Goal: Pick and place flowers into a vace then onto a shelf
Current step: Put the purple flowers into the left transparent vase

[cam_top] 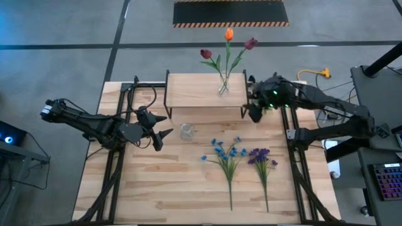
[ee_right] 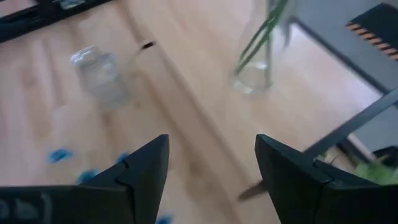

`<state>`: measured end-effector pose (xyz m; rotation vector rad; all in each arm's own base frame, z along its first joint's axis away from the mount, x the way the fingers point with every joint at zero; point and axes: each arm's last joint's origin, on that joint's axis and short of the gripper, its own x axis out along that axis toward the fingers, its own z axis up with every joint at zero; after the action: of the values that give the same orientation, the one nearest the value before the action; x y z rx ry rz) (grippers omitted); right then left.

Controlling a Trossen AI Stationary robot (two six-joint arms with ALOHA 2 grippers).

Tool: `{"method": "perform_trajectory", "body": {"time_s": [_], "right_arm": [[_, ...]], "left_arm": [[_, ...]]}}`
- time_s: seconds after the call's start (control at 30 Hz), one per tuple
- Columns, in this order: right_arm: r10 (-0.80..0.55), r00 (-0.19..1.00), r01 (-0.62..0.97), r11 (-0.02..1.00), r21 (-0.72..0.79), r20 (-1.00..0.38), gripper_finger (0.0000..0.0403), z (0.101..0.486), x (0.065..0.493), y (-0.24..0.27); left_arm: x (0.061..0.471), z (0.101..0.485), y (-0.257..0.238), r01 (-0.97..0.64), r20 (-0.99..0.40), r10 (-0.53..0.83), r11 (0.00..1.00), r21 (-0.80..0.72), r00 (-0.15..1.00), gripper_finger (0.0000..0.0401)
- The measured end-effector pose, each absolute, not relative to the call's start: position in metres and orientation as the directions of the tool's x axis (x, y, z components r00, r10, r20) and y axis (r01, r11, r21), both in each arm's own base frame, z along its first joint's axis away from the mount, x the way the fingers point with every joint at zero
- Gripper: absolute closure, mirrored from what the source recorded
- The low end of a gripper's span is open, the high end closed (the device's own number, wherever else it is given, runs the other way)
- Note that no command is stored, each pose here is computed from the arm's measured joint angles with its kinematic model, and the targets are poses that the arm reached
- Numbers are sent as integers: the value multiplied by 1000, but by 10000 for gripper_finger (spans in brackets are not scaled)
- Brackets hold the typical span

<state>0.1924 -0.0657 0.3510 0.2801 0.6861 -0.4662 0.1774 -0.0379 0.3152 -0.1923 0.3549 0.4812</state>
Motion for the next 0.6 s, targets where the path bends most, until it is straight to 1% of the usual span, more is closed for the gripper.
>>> {"method": "perform_trajectory", "body": {"time_s": [0.23,0.43,0.6], "right_arm": [[-178,702,429,879,210,-690,172,359,165,-22],[-61,672,380,884,272,-738,172,355,156,8],[-16,634,391,869,303,-773,172,347,153,25]], "left_arm": [[177,315,-38,-483,-377,417,870,-97,827,134],[177,315,-38,-484,-377,417,870,-97,827,134],[181,312,-39,-484,-390,418,871,-84,820,134]]}}
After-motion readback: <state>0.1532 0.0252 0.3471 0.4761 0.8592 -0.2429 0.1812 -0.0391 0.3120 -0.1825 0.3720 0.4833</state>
